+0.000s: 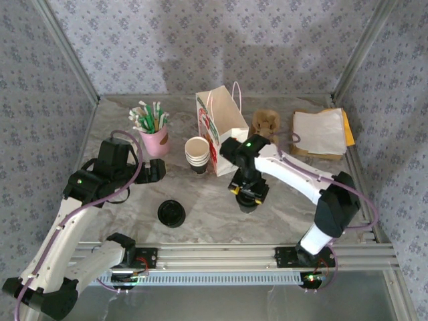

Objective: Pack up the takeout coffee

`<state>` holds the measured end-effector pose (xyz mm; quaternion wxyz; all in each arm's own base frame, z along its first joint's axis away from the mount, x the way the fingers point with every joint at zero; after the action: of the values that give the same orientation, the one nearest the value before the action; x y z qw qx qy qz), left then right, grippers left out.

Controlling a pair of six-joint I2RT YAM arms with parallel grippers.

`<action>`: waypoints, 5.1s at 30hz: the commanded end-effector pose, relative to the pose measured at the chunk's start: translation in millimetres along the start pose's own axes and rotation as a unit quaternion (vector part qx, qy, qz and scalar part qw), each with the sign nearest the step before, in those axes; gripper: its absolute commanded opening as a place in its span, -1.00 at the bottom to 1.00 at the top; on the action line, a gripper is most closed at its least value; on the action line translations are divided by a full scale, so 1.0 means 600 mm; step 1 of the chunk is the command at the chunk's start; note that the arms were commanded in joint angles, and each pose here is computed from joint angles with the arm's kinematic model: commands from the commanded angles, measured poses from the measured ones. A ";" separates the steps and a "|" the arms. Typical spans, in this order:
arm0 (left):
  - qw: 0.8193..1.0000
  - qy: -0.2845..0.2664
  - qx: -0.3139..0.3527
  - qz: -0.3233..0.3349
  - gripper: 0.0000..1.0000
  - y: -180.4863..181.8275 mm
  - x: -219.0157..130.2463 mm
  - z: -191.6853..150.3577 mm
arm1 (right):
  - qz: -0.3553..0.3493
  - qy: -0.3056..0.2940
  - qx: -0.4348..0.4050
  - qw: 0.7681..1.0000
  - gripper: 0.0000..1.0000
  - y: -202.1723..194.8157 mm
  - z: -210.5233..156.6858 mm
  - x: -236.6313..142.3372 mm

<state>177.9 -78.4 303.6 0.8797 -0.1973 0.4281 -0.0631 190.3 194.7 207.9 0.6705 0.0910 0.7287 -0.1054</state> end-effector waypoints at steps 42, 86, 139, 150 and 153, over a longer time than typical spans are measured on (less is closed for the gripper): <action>0.999 0.031 -0.005 0.009 0.99 -0.027 0.015 0.031 | 0.048 -0.024 0.160 0.986 0.54 -0.274 0.253 0.009; 0.996 0.037 -0.025 -0.074 0.96 -0.078 -0.063 0.049 | 0.157 -0.363 -0.266 0.879 0.64 -0.140 0.117 -0.320; 0.988 0.071 -0.088 -0.105 0.92 -0.119 0.002 0.078 | 0.124 -0.377 -0.348 0.850 -0.84 0.044 0.203 -0.249; 0.989 0.069 -0.082 -0.106 0.93 -0.118 0.007 0.077 | 0.136 -0.367 -0.289 0.874 -0.90 -0.006 0.128 -0.240; 0.988 0.069 -0.081 -0.108 0.93 -0.119 0.009 0.077 | 0.151 -0.365 -0.252 0.883 -0.89 -0.025 0.104 -0.233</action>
<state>219.8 -128.0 351.4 0.8162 -0.3085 0.4738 -0.1186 273.1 174.5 340.8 0.8906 -0.0598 0.4076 0.1928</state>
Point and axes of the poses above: each hand's point on the last joint's axis, 136 mm out from that joint toward the fingers, its own x axis out along the fingers, its own y axis along the line the jaws close on, z = x × y, the point moved 7 cm from there along -x, back along the fingers, and after that the axes turned 11 degrees about -x, right-handed, at the moved point
